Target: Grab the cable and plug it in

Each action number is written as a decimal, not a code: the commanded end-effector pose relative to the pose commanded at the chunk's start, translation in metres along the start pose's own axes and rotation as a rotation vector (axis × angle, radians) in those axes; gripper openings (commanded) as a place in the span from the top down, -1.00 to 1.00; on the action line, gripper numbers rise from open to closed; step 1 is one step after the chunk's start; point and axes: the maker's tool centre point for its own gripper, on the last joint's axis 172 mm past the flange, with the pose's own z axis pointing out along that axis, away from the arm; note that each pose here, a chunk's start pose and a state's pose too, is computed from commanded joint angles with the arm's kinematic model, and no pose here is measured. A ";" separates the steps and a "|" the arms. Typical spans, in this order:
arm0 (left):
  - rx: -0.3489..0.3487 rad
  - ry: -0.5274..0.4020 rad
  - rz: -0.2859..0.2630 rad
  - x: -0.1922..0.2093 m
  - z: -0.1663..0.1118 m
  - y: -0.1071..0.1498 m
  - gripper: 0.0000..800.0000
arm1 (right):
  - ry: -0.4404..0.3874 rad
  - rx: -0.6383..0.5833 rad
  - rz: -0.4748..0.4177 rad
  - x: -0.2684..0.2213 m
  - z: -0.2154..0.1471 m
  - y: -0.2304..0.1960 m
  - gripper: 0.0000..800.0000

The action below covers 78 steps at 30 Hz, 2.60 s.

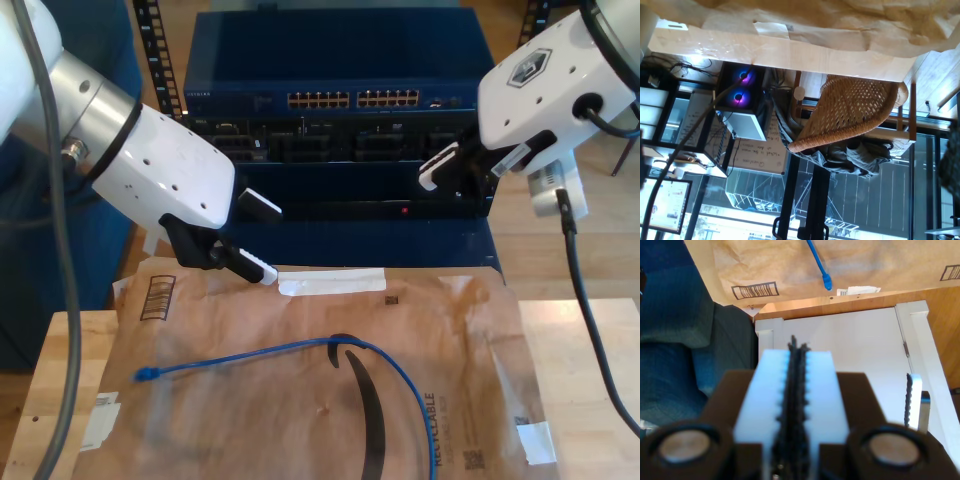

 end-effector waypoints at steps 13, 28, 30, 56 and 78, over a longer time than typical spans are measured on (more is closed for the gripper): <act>-0.046 0.293 -0.164 0.120 -0.067 -0.027 -1.00 | 0.066 -0.074 -0.161 -0.013 0.052 0.009 -0.48; -0.019 0.323 -0.294 0.245 -0.088 -0.077 -1.00 | 0.395 -0.191 -0.452 0.016 0.281 0.031 -0.76; -0.018 0.311 -0.310 0.254 -0.086 -0.082 -1.00 | 0.399 -0.172 -0.476 0.016 0.301 0.028 -0.76; -0.006 0.286 -0.359 0.274 -0.066 -0.091 -1.00 | 0.422 -0.113 -0.576 0.005 0.422 0.024 -0.65; -0.015 0.290 -0.362 0.279 -0.065 -0.087 -1.00 | 0.551 -0.011 -0.574 0.010 0.419 0.015 -0.46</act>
